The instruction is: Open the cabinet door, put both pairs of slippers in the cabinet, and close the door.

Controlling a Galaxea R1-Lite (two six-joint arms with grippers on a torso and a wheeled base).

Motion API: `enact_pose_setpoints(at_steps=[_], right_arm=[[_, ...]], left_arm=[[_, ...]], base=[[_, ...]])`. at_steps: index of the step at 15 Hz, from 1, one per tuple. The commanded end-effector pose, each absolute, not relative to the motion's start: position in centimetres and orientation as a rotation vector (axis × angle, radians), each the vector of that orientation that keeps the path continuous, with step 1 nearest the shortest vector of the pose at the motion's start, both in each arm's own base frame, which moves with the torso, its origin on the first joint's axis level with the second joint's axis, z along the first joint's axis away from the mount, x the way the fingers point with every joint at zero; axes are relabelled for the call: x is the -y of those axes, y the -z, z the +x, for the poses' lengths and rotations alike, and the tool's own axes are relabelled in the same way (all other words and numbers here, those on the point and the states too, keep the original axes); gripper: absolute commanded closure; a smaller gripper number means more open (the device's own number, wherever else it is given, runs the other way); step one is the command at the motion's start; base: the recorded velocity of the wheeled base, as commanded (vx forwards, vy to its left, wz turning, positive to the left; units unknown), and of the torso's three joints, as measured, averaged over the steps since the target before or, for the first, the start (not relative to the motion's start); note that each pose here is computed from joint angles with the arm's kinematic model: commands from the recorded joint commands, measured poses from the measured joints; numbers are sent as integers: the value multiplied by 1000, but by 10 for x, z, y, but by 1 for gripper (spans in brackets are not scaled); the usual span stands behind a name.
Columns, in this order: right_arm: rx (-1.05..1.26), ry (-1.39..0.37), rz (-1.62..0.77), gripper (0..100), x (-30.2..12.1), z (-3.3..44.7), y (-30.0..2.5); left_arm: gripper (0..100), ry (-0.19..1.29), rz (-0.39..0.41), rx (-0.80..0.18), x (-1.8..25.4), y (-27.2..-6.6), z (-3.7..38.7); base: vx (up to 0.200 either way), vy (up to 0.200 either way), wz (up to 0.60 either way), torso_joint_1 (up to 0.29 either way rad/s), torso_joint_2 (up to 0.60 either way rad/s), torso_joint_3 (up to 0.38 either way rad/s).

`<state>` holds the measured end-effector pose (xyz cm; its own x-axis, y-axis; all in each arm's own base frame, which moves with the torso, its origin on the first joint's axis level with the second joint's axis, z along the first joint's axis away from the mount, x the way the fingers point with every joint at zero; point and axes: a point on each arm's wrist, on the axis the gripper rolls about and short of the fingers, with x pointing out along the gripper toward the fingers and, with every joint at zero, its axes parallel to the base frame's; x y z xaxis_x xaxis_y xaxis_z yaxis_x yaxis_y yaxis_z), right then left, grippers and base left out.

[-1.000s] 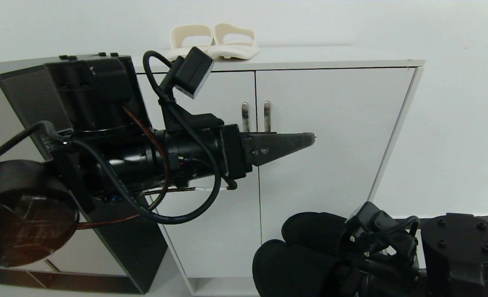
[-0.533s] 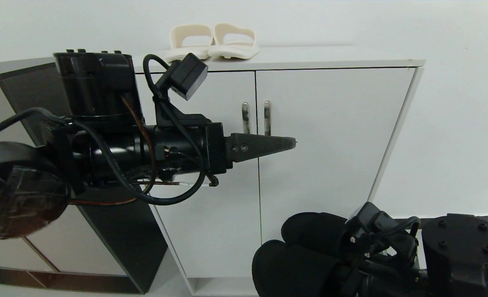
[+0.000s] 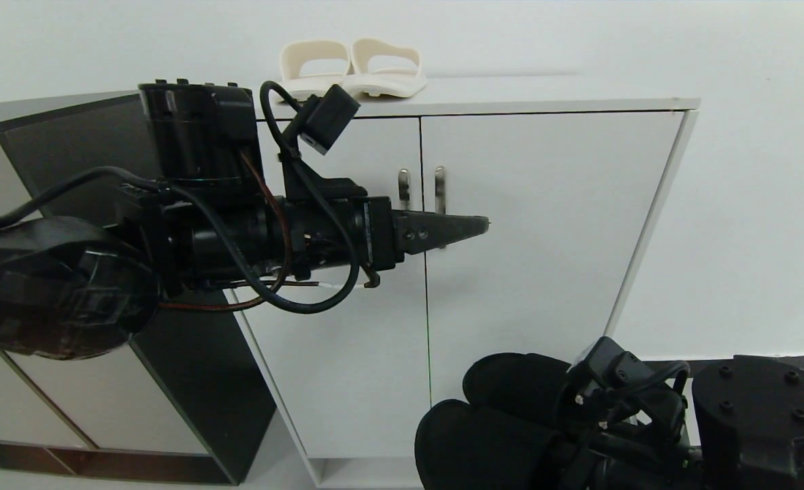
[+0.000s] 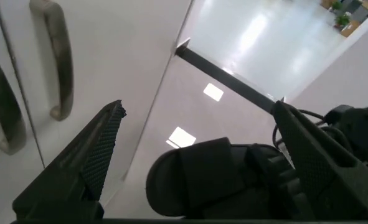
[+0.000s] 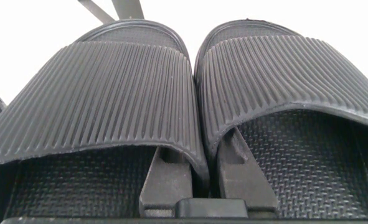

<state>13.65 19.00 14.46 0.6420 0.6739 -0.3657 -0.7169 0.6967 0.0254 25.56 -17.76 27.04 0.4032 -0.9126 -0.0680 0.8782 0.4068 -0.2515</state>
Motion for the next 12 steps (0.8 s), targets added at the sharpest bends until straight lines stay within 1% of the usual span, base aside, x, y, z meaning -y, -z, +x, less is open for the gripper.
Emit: enact_pose_setpoints(at_steps=[1, 3, 5, 12], right_arm=[[-366, -797, -128, 100, -191, 136, -144], [-366, -798, -128, 100, -191, 136, -144], [-366, -800, -128, 100, -191, 136, -144], [-363, -802, -144, 100, -190, 136, -143]], left_arm=[[0, 1132, -187, -214, 179, -268, 259], [0, 1074, -187, -198, 179, -268, 262], [0, 1058, -188, -176, 180, -268, 265], [0, 971, -187, -177, 184, -262, 285]], base=[[0, 0, 0, 0, 0, 0], [0, 0, 0, 0, 0, 0], [0, 0, 0, 0, 0, 0], [0, 0, 0, 0, 0, 0]])
